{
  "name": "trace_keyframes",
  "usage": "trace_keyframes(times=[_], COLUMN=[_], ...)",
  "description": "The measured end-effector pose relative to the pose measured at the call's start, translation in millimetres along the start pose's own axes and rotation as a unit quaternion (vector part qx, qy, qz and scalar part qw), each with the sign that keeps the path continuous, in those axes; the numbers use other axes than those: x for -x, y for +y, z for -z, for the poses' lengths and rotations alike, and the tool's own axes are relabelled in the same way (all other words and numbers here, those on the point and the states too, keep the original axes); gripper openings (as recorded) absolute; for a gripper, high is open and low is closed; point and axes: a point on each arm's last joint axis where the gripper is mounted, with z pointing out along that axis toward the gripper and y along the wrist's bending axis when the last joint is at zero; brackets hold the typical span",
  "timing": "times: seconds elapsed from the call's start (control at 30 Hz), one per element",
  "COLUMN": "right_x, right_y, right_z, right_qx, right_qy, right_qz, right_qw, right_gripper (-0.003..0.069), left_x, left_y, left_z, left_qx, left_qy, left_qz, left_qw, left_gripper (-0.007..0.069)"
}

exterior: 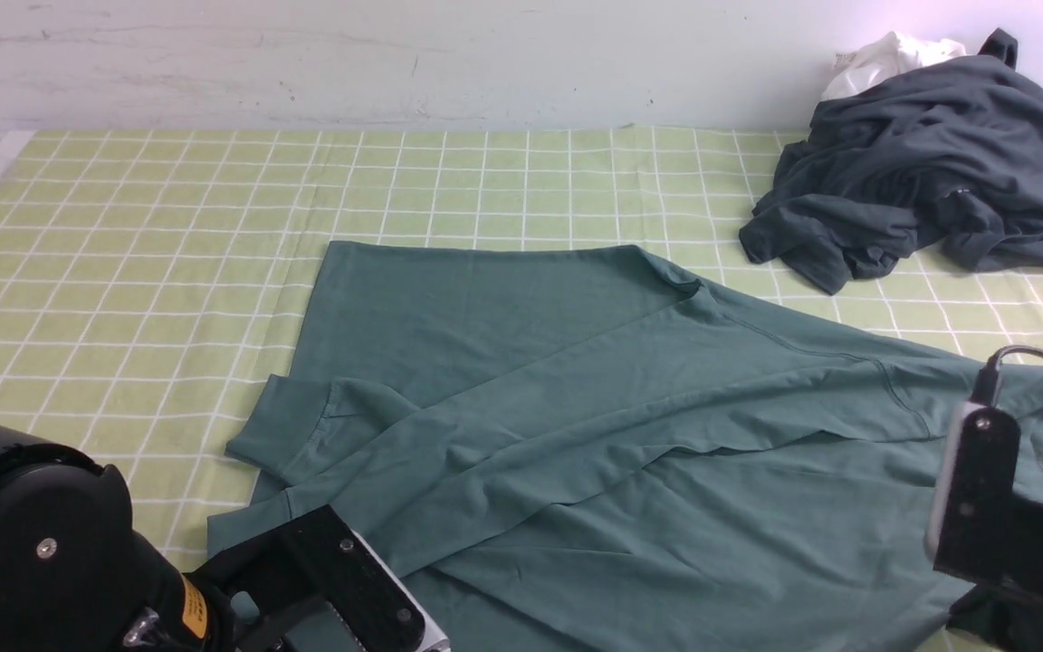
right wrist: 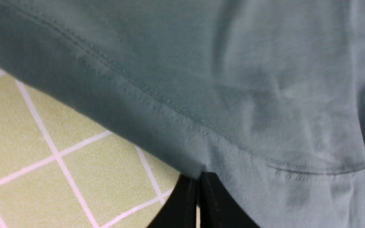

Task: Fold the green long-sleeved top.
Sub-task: Use both arms simultaneously to clamp the lower edge of the clothing fabric

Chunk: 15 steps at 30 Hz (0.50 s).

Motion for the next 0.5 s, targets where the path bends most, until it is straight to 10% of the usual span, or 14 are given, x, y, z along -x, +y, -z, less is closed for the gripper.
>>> trace_keyframes(times=[0.5], right_x=[2], right_y=[-1], right_z=[7], right_qx=[0.01], right_qy=[0.001], right_qz=[-0.079], right_qw=[0.997], right_gripper=[-0.0006], left_x=[-22], left_y=[23], left_z=[-20], left_qx=[0.084], left_qy=[0.121], left_qz=[-0.154], left_qw=[0.977], left_gripper=[0.0333])
